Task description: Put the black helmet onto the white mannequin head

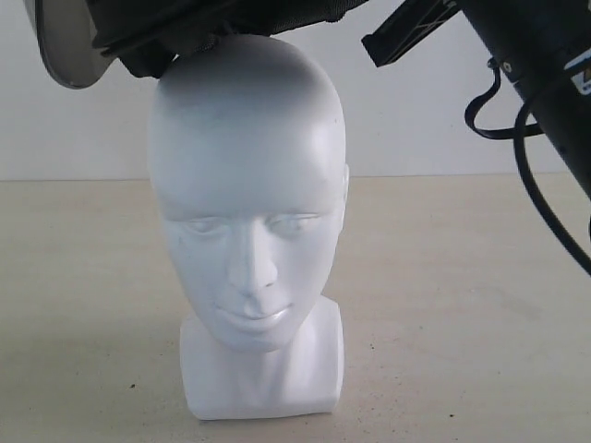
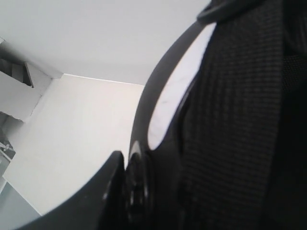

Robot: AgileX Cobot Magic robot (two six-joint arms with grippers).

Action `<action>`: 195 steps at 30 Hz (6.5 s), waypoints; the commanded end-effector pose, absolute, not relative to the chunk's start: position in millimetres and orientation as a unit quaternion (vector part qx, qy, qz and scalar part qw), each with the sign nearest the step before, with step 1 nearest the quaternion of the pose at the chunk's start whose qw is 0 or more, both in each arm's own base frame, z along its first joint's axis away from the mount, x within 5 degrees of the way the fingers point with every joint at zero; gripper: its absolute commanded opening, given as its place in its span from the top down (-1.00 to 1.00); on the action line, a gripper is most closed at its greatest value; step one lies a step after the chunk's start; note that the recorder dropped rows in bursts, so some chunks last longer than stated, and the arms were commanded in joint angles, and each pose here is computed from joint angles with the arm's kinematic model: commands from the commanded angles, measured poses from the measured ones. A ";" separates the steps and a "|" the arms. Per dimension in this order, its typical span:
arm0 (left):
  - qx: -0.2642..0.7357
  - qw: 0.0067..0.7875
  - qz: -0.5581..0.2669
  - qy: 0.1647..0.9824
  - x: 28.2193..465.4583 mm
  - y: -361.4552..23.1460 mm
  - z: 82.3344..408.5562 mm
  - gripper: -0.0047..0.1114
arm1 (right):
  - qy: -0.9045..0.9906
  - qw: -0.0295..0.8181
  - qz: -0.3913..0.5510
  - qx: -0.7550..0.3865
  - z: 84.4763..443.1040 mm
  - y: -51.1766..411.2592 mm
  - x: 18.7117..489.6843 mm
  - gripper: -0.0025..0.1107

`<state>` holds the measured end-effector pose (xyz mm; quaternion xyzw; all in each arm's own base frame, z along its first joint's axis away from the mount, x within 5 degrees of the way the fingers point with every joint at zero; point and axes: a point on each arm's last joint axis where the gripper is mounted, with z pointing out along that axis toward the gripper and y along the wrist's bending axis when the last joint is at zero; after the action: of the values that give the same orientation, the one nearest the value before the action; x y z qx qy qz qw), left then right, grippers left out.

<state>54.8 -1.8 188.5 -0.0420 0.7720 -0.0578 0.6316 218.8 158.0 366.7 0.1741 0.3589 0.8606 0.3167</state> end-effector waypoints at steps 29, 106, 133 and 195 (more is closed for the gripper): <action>-0.043 0.631 -0.060 0.773 54.6 -1.9 187.3 0.84 | 0.414 0.362 0.810 0.203 339.8 155.3 226.3 0.96; -0.043 0.631 -0.060 0.773 54.6 -1.9 187.3 0.84 | 0.588 0.342 0.647 0.344 232.9 136.1 215.6 0.96; -0.043 0.631 -0.060 0.773 54.6 -1.9 187.3 0.84 | 0.669 0.347 0.543 0.369 202.0 124.5 206.9 0.95; 0.166 0.657 0.182 0.713 56.2 5.4 198.8 0.84 | 0.858 0.458 0.138 -0.186 399.0 47.1 82.7 0.96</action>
<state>55.4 5.0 192.0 0.1012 0.7539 0.1107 0.6396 87.6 51.3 395.4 -0.1981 0.8620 0.1334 0.4471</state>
